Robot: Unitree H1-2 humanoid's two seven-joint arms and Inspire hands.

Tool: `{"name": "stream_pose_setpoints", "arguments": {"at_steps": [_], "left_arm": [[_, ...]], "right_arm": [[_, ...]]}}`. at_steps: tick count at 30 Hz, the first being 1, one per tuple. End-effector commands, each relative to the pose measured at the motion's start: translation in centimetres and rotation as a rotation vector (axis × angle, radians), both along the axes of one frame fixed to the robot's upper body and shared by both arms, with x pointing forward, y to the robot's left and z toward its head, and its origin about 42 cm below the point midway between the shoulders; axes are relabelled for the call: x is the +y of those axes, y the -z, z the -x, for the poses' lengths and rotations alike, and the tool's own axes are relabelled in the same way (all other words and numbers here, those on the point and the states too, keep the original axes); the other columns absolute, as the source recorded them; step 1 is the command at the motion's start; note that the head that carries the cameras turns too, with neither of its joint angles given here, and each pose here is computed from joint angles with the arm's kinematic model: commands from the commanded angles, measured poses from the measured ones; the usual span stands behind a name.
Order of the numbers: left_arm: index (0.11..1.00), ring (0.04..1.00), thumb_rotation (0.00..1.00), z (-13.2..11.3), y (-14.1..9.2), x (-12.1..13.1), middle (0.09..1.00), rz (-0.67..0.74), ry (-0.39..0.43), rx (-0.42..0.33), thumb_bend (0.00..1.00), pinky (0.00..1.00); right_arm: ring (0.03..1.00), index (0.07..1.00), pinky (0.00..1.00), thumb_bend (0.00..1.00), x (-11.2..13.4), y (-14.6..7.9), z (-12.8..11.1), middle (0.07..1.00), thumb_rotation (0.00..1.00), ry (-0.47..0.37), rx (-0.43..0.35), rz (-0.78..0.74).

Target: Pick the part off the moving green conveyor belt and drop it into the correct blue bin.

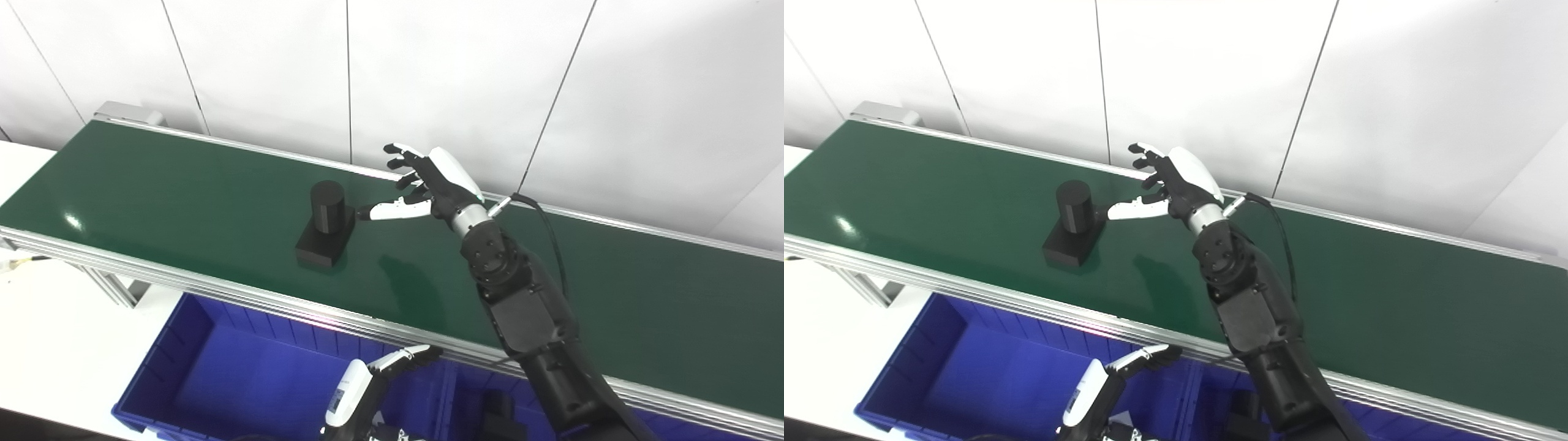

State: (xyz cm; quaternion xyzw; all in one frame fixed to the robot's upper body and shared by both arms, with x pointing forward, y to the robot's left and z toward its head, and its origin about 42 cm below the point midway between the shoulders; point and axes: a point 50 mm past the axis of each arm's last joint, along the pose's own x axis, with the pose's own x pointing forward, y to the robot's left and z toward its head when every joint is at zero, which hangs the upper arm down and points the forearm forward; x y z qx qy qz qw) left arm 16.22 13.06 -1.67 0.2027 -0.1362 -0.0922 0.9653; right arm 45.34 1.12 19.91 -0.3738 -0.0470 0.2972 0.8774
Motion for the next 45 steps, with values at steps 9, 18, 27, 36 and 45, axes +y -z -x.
{"name": "stream_pose_setpoints", "arguments": {"at_steps": [9, 18, 27, 36, 45], "left_arm": [[0.774, 0.680, 0.52, -0.7, -0.7, -0.3, 0.736, 0.033, 0.018, -0.039, 0.87, 0.63], [0.780, 0.662, 0.47, -0.6, -0.7, -0.3, 0.725, 0.031, 0.026, -0.062, 0.85, 0.59], [0.786, 0.646, 0.47, -0.4, -0.8, -0.4, 0.721, 0.039, 0.034, -0.059, 0.85, 0.55], [0.774, 0.615, 0.50, -0.3, -0.9, -0.5, 0.701, 0.041, 0.031, -0.058, 0.86, 0.51], [0.780, 0.613, 0.49, -0.5, -1.0, -0.2, 0.705, 0.041, 0.030, -0.057, 0.86, 0.52]], "right_arm": [[0.776, 0.917, 0.61, 0.91, 3.9, -2.9, -1.4, 0.873, 0.42, -0.037, -0.062, -0.009], [0.821, 0.908, 0.67, 0.92, 6.0, -1.1, -1.3, 0.897, 0.40, -0.048, -0.036, 0.008], [0.795, 0.892, 0.66, 0.85, 7.5, 0.4, -0.6, 0.866, 0.32, -0.051, -0.036, 0.031], [0.706, 0.807, 0.60, 0.68, 8.6, 2.5, 1.2, 0.777, 0.13, -0.036, -0.119, 0.044], [0.414, 0.526, 0.40, 0.51, 7.7, 3.4, 1.7, 0.521, 0.00, 0.036, -0.227, -0.051]]}}
